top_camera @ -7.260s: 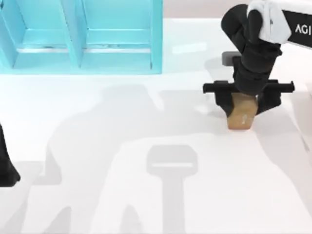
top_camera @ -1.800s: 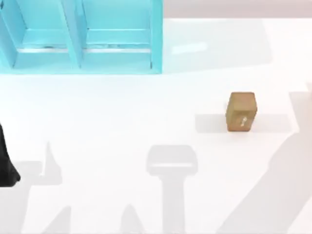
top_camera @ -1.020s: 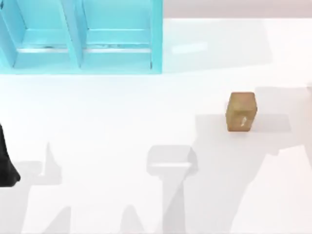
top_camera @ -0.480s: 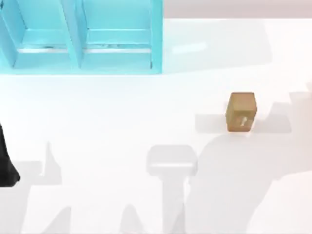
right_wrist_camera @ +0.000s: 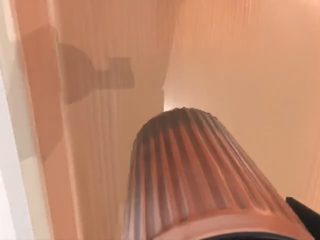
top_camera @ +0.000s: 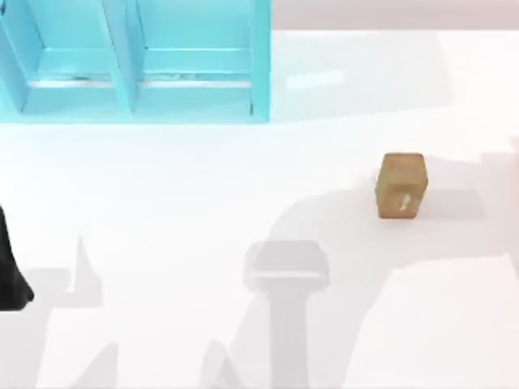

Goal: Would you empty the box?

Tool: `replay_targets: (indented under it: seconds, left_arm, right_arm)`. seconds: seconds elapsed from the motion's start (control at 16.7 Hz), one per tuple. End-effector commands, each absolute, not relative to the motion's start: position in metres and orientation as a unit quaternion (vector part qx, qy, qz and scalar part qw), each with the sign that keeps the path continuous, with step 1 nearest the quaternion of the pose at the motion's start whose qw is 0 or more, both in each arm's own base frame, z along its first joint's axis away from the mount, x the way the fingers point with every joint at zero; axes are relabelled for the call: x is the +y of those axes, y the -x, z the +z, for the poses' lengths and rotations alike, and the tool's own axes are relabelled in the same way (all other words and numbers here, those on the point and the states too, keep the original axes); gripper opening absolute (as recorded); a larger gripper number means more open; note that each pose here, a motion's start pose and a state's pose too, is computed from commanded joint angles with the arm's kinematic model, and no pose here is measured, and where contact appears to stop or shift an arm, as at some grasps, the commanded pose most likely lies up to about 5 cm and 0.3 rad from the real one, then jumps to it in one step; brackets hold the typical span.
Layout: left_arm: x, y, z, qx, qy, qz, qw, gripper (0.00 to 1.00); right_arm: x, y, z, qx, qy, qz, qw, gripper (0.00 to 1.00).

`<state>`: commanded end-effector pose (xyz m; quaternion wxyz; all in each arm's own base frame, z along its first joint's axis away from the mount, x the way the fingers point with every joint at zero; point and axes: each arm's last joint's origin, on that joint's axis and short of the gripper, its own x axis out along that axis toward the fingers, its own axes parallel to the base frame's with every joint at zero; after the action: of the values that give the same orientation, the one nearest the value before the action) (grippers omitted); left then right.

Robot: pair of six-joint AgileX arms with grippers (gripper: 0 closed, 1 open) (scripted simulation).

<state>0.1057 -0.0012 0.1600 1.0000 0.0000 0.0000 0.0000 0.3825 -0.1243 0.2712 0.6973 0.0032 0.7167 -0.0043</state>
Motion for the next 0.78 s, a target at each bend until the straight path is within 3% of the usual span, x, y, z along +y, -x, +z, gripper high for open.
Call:
replay_targets:
  seconds: [0.3,0.54,0.78]
  left_arm:
    - [-0.001,-0.106,0.16,0.0,0.0,0.0,1.0,1.0]
    - [-0.001,-0.106,0.16,0.0,0.0,0.0,1.0,1.0]
    - [-0.001,-0.106,0.16,0.0,0.0,0.0,1.0,1.0]
  right_arm:
    - [0.017,-0.394,0.243,0.722,0.009,-0.016,0.691,0.0]
    - [0.131,-0.36,0.218,0.72,0.021,-0.028,0.693,0.0]
    - [0.186,-0.322,0.202,0.714,0.027,-0.035,0.699,0.0]
